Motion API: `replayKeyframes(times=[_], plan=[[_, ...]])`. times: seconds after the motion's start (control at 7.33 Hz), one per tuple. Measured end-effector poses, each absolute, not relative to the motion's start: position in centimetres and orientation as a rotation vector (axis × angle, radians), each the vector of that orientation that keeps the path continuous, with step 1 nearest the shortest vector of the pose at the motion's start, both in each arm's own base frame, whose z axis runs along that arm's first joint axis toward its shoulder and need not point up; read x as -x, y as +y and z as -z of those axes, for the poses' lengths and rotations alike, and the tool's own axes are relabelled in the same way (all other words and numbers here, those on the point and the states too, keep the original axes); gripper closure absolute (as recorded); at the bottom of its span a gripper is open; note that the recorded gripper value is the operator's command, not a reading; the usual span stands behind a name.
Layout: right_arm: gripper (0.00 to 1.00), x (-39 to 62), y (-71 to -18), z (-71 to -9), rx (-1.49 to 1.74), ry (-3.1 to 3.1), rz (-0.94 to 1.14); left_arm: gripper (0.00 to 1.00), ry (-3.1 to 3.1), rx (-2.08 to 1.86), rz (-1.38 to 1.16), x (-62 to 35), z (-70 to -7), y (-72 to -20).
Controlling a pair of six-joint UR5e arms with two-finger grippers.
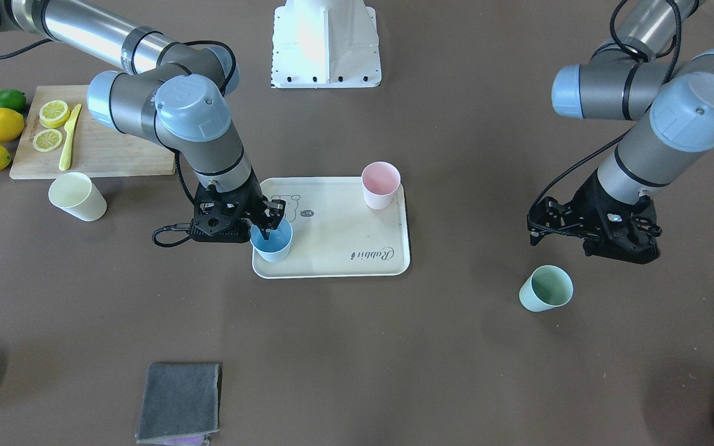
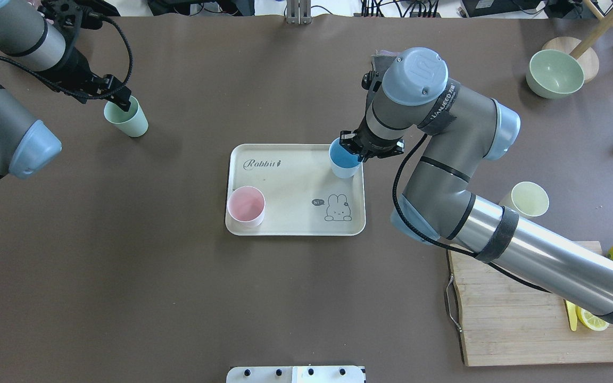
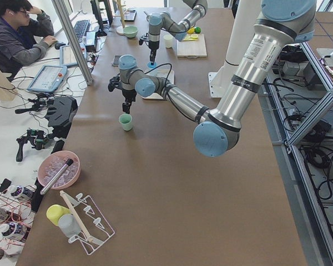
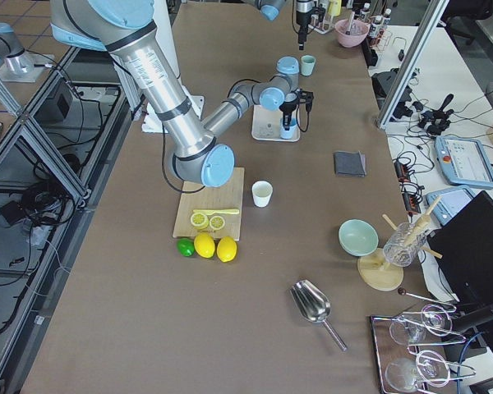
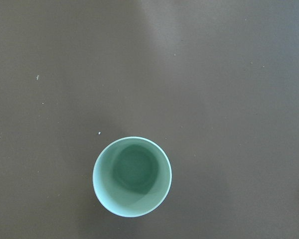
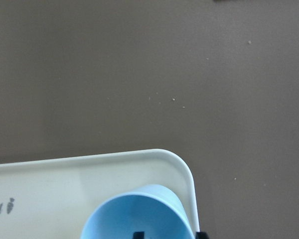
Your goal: Place all cups on tray
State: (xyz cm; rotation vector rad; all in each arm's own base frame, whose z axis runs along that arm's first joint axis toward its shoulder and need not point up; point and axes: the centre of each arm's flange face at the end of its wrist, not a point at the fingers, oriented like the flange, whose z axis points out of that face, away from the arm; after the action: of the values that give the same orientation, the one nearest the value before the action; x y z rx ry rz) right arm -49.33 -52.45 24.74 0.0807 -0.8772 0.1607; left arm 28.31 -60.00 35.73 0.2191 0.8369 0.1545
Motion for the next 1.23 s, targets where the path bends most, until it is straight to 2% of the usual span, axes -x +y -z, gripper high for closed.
replayKeyframes(times=[0.41, 0.55, 0.68, 0.95, 1.09, 1.23], plan=[[0.0, 43.7, -54.4, -22.6, -0.091, -0.911, -0.175, 0.03, 0.822, -0.224, -0.173, -28.8, -39.9, -61.9], [0.0, 40.9, -54.4, -22.5, -0.094, -0.905, -0.157, 0.14, 0.816, -0.222, -0.172, -28.9, -41.1, -62.4], [0.0, 37.7, -54.1, -22.8, -0.099, -0.895, -0.133, 0.31, 0.811, -0.217, -0.171, -29.1, -42.1, -62.7], [0.0, 31.6, -53.7, -24.4, -0.112, -0.888, -0.094, 0.45, 0.81, -0.219, -0.171, -29.6, -44.2, -63.5], [0.0, 29.3, -53.6, -25.6, -0.127, -0.882, -0.073, 0.56, 0.812, -0.222, -0.173, -30.0, -45.4, -63.8], [0.0, 27.7, -53.4, -26.8, -0.136, -0.875, -0.055, 0.97, 0.814, -0.222, -0.176, -30.3, -46.1, -63.9]])
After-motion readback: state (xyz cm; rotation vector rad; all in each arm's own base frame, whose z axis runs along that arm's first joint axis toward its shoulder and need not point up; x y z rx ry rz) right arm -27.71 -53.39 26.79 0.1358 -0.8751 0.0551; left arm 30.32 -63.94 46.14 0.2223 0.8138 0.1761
